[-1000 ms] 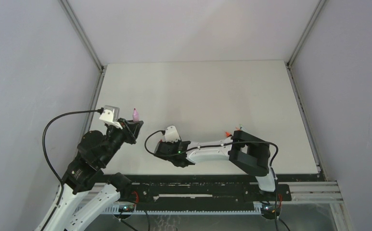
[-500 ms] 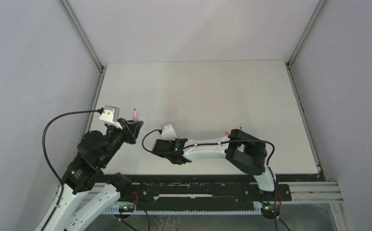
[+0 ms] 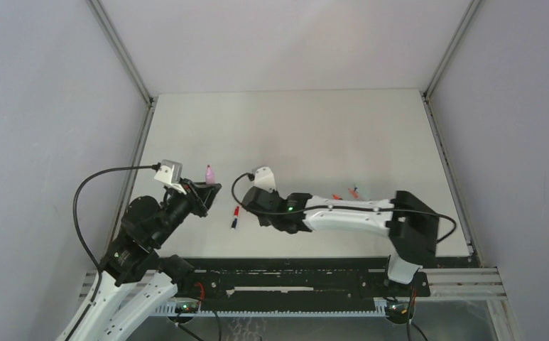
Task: Insert the pens into the pen caps
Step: Insert the pen cap onto the pen.
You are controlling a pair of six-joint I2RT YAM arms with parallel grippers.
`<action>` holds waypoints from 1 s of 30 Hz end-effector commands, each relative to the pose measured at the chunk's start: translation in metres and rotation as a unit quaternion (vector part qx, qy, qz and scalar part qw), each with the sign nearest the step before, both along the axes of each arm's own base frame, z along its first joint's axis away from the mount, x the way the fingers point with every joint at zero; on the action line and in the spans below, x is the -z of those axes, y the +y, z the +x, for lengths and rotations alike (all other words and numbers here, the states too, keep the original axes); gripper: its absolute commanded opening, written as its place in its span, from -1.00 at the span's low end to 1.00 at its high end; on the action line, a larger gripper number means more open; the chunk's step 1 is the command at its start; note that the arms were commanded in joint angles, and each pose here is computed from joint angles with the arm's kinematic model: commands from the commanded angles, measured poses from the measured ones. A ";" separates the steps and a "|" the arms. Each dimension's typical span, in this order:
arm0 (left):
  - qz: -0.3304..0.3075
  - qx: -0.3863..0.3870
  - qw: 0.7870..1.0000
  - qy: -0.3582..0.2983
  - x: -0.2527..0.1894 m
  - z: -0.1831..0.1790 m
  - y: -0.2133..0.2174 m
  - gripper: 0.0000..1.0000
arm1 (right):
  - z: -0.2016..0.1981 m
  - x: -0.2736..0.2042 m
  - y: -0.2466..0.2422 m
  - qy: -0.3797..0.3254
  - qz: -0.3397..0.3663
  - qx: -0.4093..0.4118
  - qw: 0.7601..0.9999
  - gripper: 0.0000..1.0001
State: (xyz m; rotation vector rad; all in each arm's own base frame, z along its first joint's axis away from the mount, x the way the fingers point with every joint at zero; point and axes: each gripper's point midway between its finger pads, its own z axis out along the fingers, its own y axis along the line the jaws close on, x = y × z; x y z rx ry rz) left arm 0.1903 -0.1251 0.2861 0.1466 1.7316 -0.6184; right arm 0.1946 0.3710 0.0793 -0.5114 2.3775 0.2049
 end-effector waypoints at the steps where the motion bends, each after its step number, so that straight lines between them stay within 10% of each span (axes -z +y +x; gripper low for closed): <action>1: -0.089 0.079 0.993 0.000 0.003 -0.008 -0.036 -1.00 | 0.011 -0.067 0.010 -0.014 0.143 -0.015 0.989 -1.00; 14: -0.209 0.294 0.930 -0.074 -0.016 -0.069 -0.095 -1.00 | 0.014 -0.223 -0.016 -0.081 0.465 -0.056 0.880 -1.00; 30: -0.168 0.410 0.894 -0.072 -0.028 -0.100 -0.124 -1.00 | -0.017 -0.317 -0.022 -0.133 0.619 -0.139 0.762 -1.00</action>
